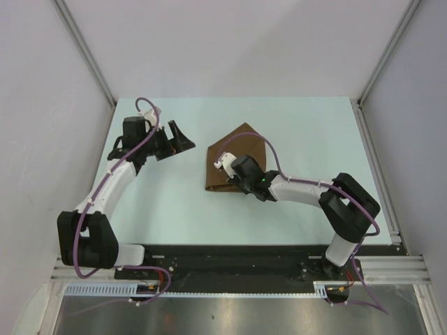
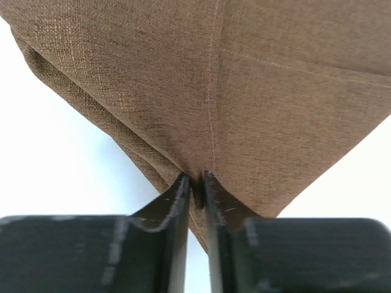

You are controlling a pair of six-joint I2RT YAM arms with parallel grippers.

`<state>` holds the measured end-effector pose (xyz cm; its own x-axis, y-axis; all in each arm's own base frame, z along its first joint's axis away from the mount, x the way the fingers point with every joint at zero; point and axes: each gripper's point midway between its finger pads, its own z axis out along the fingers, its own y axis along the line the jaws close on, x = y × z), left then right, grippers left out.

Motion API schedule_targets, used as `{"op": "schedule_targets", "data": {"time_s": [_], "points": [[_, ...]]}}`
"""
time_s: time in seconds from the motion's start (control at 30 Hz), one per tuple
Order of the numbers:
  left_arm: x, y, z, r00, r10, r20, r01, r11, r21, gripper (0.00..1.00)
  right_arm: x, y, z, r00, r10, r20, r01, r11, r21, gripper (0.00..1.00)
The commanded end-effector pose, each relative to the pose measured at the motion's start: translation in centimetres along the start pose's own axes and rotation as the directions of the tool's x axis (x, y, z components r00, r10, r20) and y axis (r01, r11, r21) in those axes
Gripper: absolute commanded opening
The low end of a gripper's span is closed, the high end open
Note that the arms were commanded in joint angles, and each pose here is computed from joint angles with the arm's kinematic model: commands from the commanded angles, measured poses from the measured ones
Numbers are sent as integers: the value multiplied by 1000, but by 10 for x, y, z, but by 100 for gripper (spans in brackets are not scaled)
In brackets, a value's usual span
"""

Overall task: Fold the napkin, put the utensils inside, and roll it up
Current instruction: Fold the napkin

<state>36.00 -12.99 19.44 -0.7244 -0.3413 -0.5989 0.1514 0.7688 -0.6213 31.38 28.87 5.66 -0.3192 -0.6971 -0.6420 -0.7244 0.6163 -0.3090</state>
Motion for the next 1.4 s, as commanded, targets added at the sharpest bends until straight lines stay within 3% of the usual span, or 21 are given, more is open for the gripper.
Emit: {"op": "schedule_targets", "data": {"time_s": [0.0, 0.2, 0.33, 0.6, 0.87, 1.37], "points": [[-5, -7, -3, 1000, 15, 23, -16, 999, 40, 100, -18, -8, -10, 998, 11, 56, -12, 1000, 25, 24], [-5, -7, -3, 1000, 14, 21, -15, 999, 41, 100, -22, -3, -8, 997, 26, 69, -25, 1000, -5, 32], [-4, -6, -2, 1000, 12, 19, -13, 999, 42, 100, -23, -5, -7, 997, 25, 71, -25, 1000, 0, 15], [-4, -7, -2, 1000, 9, 17, -10, 999, 45, 100, -30, -14, -19, 995, 29, 94, -32, 999, 36, 0], [-3, -8, -1, 1000, 5, 15, -5, 999, 54, 100, -11, -49, -34, 998, 47, 38, -54, 972, 229, 0], [8, -9, 6, 1000, -9, -14, 10, 998, 61, 99, 41, -36, -40, 992, 90, -92, -64, 965, 253, 0]]}}
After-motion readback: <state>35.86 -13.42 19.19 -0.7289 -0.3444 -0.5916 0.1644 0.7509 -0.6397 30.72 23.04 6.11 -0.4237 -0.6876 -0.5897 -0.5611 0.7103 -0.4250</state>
